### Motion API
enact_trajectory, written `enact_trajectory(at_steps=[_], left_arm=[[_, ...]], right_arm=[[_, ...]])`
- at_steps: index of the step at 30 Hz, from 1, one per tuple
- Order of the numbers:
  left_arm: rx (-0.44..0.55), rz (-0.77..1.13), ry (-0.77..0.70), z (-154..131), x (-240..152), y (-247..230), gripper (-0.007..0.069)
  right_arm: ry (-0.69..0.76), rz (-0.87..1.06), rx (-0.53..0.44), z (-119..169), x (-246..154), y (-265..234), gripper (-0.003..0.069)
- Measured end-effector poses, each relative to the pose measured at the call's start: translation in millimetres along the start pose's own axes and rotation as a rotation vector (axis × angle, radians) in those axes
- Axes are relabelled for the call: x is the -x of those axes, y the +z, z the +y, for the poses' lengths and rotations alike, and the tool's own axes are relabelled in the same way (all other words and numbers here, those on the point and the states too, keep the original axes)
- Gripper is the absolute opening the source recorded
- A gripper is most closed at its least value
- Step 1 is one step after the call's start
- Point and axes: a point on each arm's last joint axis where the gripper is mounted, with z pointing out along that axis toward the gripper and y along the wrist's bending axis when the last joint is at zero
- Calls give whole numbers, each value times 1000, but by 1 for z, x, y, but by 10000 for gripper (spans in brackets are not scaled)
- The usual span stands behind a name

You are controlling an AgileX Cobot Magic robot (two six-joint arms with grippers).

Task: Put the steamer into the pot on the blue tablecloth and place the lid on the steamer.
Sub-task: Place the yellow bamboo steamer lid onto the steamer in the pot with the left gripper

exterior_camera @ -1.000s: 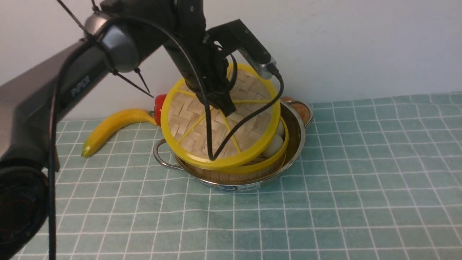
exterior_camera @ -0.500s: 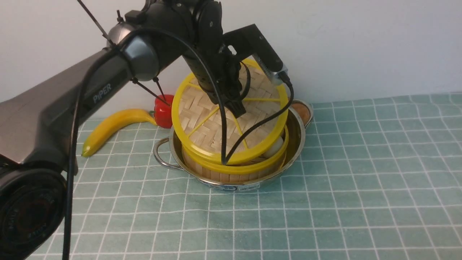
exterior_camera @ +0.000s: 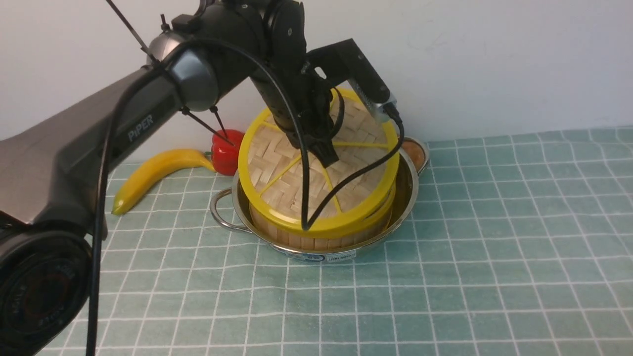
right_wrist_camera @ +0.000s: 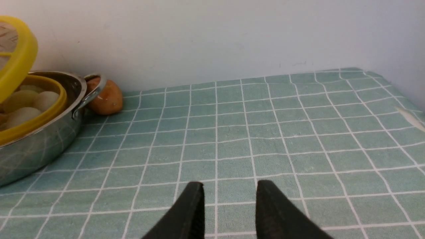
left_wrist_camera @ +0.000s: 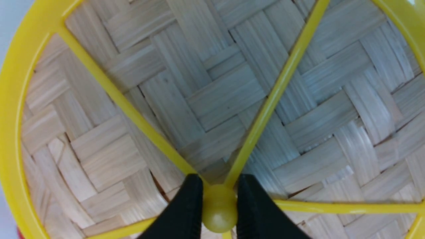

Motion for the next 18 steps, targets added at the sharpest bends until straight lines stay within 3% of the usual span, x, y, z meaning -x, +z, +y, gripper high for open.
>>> enact_trajectory(at_steps=[18], left_arm=[[1, -4, 23, 0, 1, 11, 123]], right_arm=[[0, 0, 0, 0, 0, 0, 240]])
